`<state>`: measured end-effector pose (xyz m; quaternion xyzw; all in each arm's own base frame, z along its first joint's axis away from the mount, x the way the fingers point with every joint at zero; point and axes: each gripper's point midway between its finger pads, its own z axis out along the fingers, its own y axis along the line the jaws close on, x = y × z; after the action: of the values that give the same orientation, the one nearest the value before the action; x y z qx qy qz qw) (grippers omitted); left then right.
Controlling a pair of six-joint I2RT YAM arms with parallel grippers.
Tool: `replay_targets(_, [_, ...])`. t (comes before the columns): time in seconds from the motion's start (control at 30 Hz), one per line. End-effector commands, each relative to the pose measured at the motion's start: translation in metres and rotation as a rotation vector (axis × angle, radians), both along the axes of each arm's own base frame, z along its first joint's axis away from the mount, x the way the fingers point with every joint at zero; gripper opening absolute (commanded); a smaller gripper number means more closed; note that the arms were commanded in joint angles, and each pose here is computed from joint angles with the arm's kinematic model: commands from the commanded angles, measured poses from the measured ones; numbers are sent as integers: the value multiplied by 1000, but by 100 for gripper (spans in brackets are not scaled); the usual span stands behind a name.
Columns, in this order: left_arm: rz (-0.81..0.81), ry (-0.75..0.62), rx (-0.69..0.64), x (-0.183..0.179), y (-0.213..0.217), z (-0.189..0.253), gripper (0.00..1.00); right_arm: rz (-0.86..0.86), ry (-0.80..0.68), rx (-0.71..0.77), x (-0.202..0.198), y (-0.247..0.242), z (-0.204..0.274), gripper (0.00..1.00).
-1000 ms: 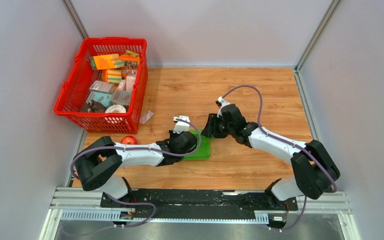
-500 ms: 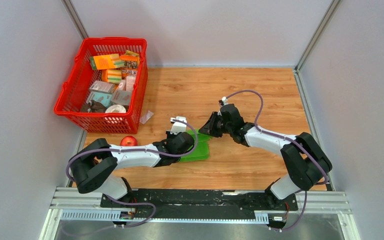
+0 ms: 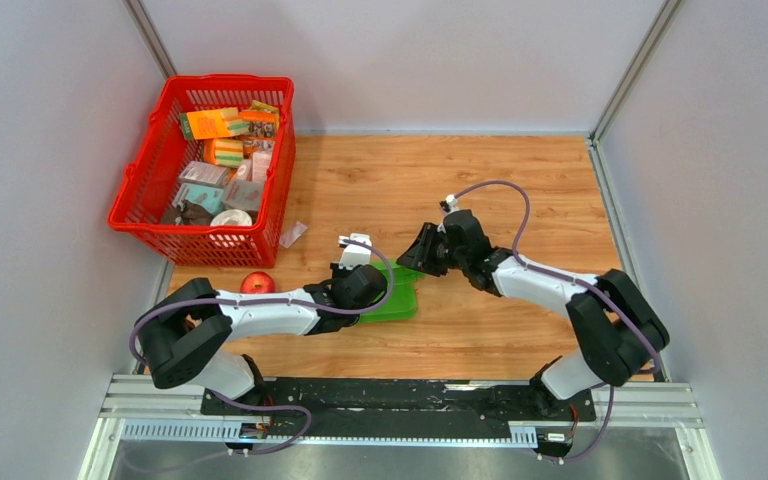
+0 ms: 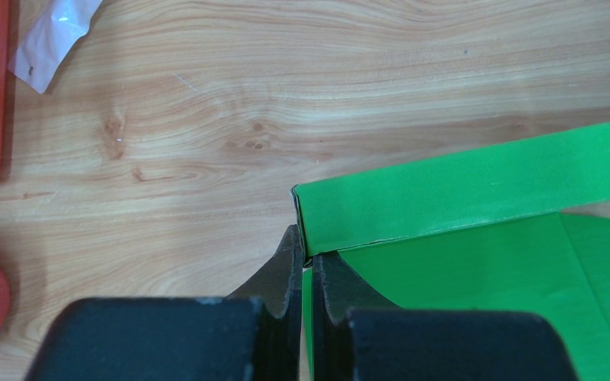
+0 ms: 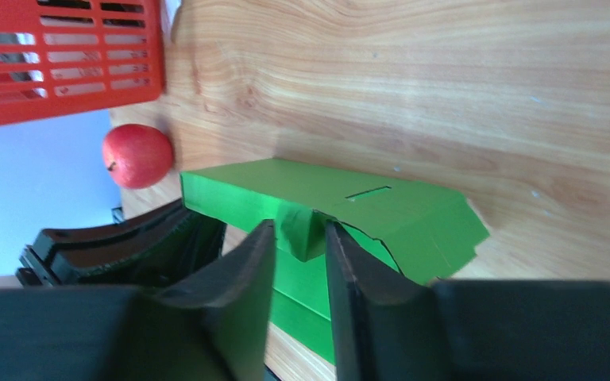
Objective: Fold the paper box
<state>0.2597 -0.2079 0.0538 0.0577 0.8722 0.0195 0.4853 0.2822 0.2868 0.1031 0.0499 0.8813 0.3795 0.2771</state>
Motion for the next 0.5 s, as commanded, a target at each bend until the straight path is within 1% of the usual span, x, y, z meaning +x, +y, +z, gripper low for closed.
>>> replay_targets(0.0, [-13,13,-25,-8,3,-3,0,78,-187,-173,-16,-23,3,44])
replay_targets(0.03, [-10,13,-22,-8,3,-3,0,67,-226,-185,-11,-23,5,43])
replay_targets(0.07, [-12,19,-16,-8,3,-4,0,80,-241,-212,-12,-24,1,32])
replay_targets(0.13, [-26,26,5,-8,2,-2,0,77,-237,-251,-12,-24,-7,17])
replay_targets(0.17, [-28,30,15,-8,3,-3,0,86,-244,-259,-12,-23,-9,5])
replay_targets(0.2, [-28,29,17,-8,2,-3,0,113,-252,-266,-17,-17,-12,1])
replay_targets(0.3, [-9,34,3,-9,3,-8,0,115,-281,-327,-21,-10,-18,0])
replay_targets(0.33, [0,36,-1,-9,4,-9,0,76,-291,-369,-15,-14,-19,0])
replay_targets(0.47, [11,46,-11,-11,5,-12,0,24,-254,-494,-12,-28,-37,0])
